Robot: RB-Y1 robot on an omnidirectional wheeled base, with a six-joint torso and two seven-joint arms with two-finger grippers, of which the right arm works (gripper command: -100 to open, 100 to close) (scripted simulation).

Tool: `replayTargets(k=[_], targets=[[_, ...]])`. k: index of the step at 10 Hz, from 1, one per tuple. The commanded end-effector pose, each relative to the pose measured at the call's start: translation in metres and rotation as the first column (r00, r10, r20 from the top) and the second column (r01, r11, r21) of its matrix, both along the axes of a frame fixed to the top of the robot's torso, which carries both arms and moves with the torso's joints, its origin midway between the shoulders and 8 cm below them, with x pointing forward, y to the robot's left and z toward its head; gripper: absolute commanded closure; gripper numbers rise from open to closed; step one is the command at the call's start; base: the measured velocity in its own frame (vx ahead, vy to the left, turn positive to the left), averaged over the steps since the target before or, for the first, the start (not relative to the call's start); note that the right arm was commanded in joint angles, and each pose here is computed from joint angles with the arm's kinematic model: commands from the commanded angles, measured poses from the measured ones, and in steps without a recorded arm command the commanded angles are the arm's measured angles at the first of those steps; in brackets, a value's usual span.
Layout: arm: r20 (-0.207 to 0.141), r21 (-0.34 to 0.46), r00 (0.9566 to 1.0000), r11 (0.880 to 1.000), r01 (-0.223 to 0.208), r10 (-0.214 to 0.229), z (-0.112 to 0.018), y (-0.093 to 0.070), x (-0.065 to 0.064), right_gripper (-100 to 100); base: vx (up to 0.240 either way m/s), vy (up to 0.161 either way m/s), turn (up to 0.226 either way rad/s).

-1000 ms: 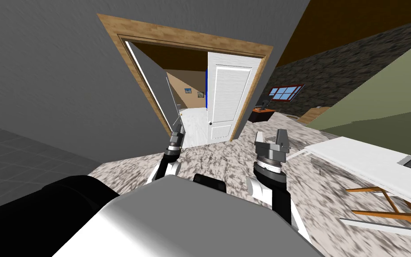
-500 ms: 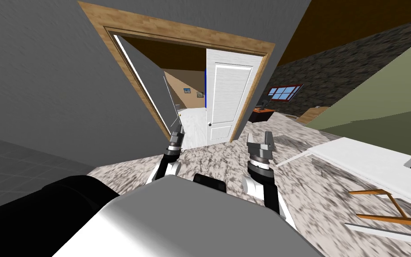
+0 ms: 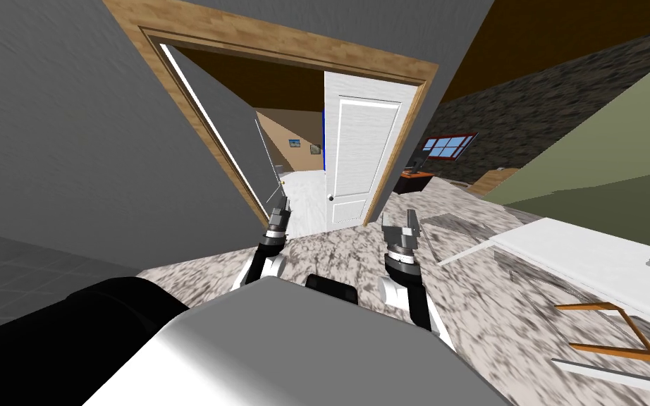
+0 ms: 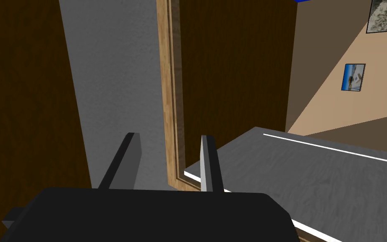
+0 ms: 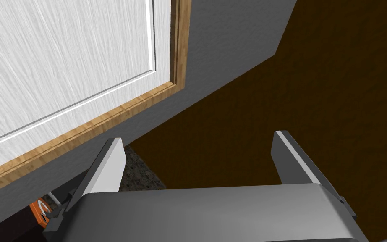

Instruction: Push the door open

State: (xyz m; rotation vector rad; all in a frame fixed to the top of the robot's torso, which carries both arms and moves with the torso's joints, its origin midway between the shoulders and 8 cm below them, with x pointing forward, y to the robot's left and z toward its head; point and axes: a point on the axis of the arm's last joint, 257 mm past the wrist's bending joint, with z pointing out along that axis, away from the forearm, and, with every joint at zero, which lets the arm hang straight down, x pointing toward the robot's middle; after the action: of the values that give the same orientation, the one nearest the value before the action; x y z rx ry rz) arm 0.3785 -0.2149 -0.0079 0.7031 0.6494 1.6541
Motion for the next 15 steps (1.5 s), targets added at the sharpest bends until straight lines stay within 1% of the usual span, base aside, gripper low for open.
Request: replayTargets(k=[1,3,5,6,8,10,11,13,15], targets=[[-0.021,0.030,0.9989,0.999,-0.040,0.041,-0.011,0.006,0.004,-100,0.093,0.013,-0.027],[-0.047,0.067,0.9948,0.994,-0.087,0.090,-0.024,0.014,0.010,-100,0.093,0.017,-0.025],[-0.072,0.105,0.9877,0.986,-0.131,0.139,-0.038,0.023,0.016,-100,0.099,0.005,-0.024],[-0.084,0.126,0.9826,0.980,-0.154,0.166,-0.045,0.027,0.018,-100,0.092,0.003,-0.025],[-0.109,0.171,0.9698,0.965,-0.198,0.218,-0.060,0.037,0.023,-100,0.108,0.016,-0.026],[-0.132,0.215,0.9538,0.947,-0.238,0.270,-0.075,0.046,0.028,-100,0.111,0.022,-0.029],[-0.143,0.239,0.9443,0.936,-0.258,0.296,-0.083,0.051,0.030,-100,0.083,0.023,-0.031],[-0.164,0.289,0.9226,0.911,-0.294,0.349,-0.099,0.062,0.033,-100,0.098,0.019,-0.024],[-0.183,0.338,0.8980,0.883,-0.325,0.400,-0.115,0.072,0.036,-100,0.098,0.012,-0.029]])
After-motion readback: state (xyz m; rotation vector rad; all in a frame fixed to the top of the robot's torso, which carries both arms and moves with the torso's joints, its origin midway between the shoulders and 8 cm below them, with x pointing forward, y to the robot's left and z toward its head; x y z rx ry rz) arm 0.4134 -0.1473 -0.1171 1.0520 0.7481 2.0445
